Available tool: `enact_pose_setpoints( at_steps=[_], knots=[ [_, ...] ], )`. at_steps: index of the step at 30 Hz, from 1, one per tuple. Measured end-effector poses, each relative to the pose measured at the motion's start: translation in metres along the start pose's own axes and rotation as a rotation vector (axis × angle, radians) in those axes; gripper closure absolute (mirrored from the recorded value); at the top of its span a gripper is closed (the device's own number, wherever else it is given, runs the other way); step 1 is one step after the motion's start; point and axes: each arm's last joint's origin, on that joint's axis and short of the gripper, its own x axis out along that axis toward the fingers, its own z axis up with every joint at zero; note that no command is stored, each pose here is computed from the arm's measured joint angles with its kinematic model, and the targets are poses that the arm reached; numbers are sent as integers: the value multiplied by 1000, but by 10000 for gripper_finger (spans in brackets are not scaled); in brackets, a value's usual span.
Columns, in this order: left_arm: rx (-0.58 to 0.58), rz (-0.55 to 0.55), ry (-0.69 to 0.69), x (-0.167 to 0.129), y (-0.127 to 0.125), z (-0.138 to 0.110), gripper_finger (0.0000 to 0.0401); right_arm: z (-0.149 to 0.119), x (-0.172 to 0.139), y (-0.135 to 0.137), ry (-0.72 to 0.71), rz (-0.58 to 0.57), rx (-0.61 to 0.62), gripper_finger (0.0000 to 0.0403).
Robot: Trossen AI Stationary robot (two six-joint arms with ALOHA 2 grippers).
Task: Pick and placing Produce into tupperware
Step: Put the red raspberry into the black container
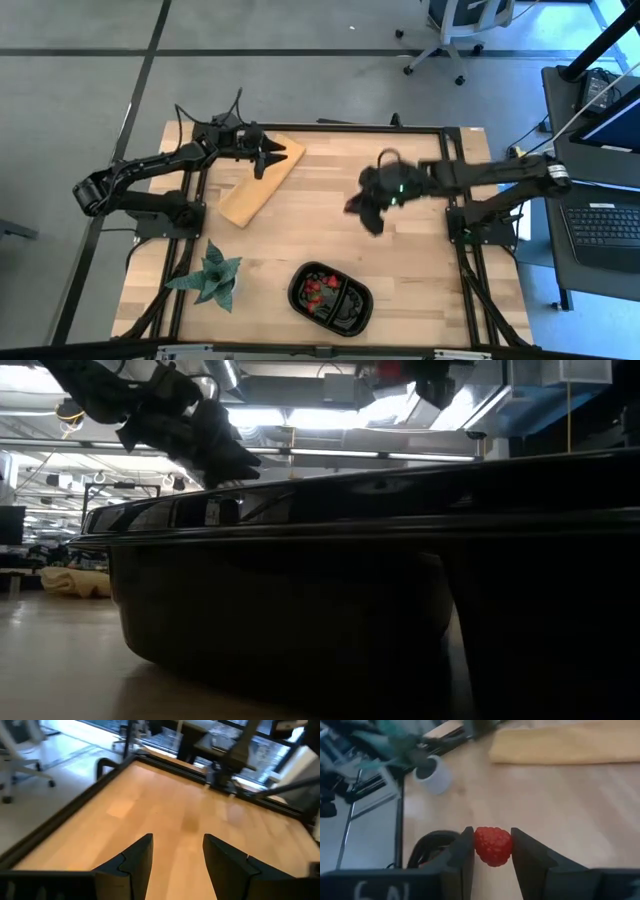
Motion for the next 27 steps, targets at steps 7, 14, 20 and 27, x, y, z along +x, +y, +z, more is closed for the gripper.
enact_pose_setpoints(
  at_steps=[7, 14, 20, 27],
  knots=[
    [48, -148, 0, 17, -40, -1, 235, -38, 30, 56, 40, 57, -118, 289],
    [101, -117, 3, 28, -78, -9, 235, -74, 65, 89, 89, 97, -189, 288],
    [107, -154, 15, 30, -97, -14, 235, -104, 102, 93, 184, 56, -194, 289],
    [103, -154, 18, 31, -109, -17, 235, -132, 132, 94, 251, 25, -220, 287]
  ],
)
